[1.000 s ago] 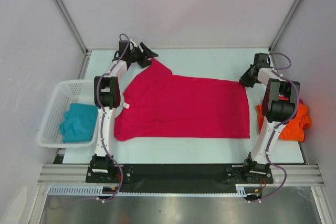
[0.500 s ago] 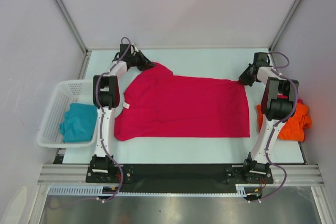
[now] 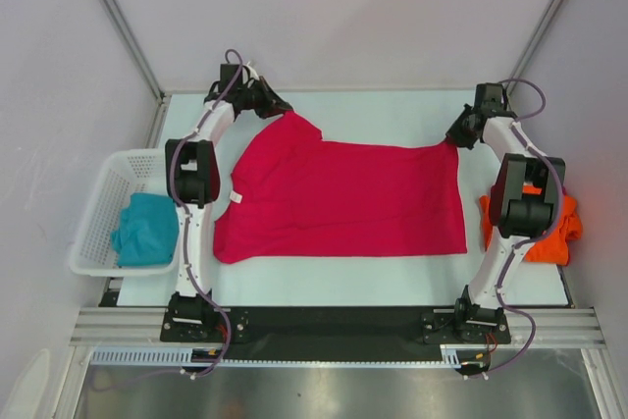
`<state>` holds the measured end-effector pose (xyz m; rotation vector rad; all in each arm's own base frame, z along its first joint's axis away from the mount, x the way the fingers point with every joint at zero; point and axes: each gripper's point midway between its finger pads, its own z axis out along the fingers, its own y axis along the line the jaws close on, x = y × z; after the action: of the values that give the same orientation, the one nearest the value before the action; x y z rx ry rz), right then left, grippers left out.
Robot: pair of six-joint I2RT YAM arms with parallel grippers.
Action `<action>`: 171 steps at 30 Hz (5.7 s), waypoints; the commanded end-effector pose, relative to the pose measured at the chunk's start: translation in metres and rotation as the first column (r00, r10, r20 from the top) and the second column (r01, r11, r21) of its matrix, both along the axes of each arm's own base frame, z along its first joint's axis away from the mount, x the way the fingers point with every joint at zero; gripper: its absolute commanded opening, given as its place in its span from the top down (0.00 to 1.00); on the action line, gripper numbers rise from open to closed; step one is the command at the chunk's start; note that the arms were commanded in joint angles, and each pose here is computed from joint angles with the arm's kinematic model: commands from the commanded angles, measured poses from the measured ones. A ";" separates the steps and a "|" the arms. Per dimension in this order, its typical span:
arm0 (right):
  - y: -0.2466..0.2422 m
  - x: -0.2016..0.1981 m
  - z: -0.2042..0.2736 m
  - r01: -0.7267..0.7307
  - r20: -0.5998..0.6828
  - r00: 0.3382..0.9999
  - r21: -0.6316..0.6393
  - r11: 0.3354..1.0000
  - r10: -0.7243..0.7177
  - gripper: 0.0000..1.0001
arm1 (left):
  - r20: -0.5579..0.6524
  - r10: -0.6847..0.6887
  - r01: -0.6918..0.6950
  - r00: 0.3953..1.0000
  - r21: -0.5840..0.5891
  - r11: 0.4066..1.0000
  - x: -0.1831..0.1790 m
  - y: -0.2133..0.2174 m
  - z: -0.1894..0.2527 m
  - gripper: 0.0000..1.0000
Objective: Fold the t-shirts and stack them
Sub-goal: Grap the side of the flattened tshirt furthest away from the robot with both arms, then fold the other side of the tshirt into a rectangle
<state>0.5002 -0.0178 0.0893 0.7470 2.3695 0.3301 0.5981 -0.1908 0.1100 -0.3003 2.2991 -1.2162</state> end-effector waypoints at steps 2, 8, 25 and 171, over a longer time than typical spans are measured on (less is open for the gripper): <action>0.005 -0.009 0.056 -0.023 0.101 0.995 -0.043 0.999 0.028 1.00 | 0.078 -0.037 0.034 0.996 0.045 0.998 -0.019 0.000 0.041 0.99; 0.008 -0.037 0.053 -0.016 0.076 0.997 -0.077 0.997 0.022 1.00 | 0.086 -0.060 0.052 0.994 0.098 0.994 -0.045 0.006 0.048 0.99; -0.009 -0.093 0.021 0.052 -0.043 0.997 -0.106 0.993 -0.057 1.00 | 0.137 0.058 -0.094 0.989 0.277 0.956 -0.110 0.082 0.082 0.98; 0.095 -0.224 0.043 -0.190 -0.066 0.980 -0.002 0.982 0.190 0.39 | -0.112 -0.096 0.128 0.989 0.325 0.937 -0.287 0.006 -0.005 0.96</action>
<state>0.2737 0.0748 0.1319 0.5558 2.5218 0.3683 0.3266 -0.1788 0.0662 -0.1996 2.6614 -0.8626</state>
